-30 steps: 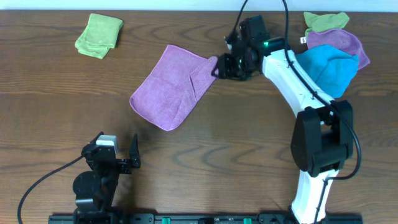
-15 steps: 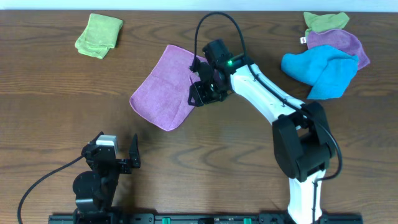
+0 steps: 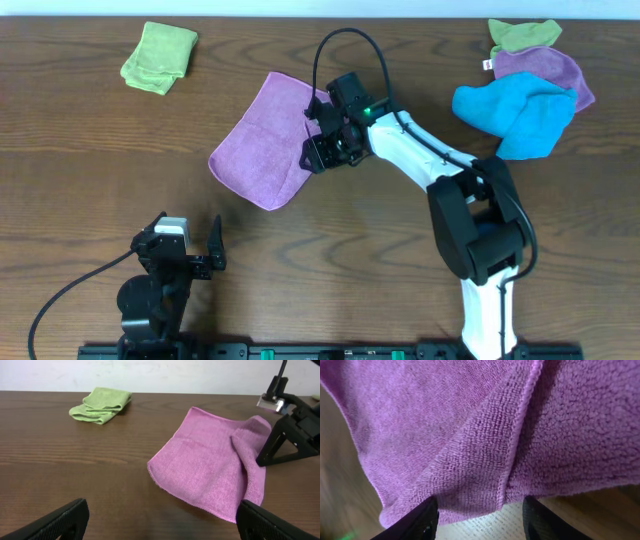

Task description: Fold the cloth

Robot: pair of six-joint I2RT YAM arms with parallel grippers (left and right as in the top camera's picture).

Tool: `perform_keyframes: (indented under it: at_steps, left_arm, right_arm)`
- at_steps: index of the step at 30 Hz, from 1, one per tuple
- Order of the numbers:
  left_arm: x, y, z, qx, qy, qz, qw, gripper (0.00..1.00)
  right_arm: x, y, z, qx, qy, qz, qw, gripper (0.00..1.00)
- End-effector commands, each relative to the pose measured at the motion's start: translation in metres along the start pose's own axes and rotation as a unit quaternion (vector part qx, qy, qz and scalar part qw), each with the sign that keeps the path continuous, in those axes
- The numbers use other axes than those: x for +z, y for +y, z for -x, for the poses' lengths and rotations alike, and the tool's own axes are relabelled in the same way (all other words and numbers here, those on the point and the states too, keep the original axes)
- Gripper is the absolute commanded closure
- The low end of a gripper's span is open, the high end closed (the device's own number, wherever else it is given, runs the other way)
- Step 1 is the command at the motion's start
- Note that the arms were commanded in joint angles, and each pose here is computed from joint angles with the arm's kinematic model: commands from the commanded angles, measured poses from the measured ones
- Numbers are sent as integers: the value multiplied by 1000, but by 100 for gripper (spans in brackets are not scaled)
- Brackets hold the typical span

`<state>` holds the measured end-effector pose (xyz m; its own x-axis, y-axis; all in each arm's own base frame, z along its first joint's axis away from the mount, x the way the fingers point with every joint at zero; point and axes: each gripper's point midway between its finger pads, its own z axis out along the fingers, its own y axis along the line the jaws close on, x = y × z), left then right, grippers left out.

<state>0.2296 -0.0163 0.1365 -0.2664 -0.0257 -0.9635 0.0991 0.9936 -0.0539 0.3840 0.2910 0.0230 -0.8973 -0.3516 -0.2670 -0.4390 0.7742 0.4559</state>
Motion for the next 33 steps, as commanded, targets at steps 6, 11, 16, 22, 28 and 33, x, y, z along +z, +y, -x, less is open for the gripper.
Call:
perform_keyframes:
  at_steps: [6, 11, 16, 22, 28, 33]
  left_arm:
    - [3, 3, -11, -6, 12, 5, 1000, 5]
    - [3, 3, -11, -6, 12, 5, 1000, 5]
    - [3, 3, -11, -6, 11, 5, 1000, 5]
    - [3, 3, -11, -6, 12, 5, 1000, 5]
    - [3, 3, -11, -6, 12, 5, 1000, 5]
    - [3, 3, -11, -6, 12, 5, 1000, 5]
  right_arm:
    - [10, 12, -8, 4, 16, 48, 999, 45]
    - [11, 21, -9, 8, 18, 67, 998, 46]
    - [10, 37, -4, 18, 13, 106, 994, 48]
    - [5, 50, 0, 22, 10, 142, 990, 53]
    - [3, 52, 4, 24, 7, 143, 989, 57]
    - [8, 43, 3, 23, 4, 110, 994, 62]
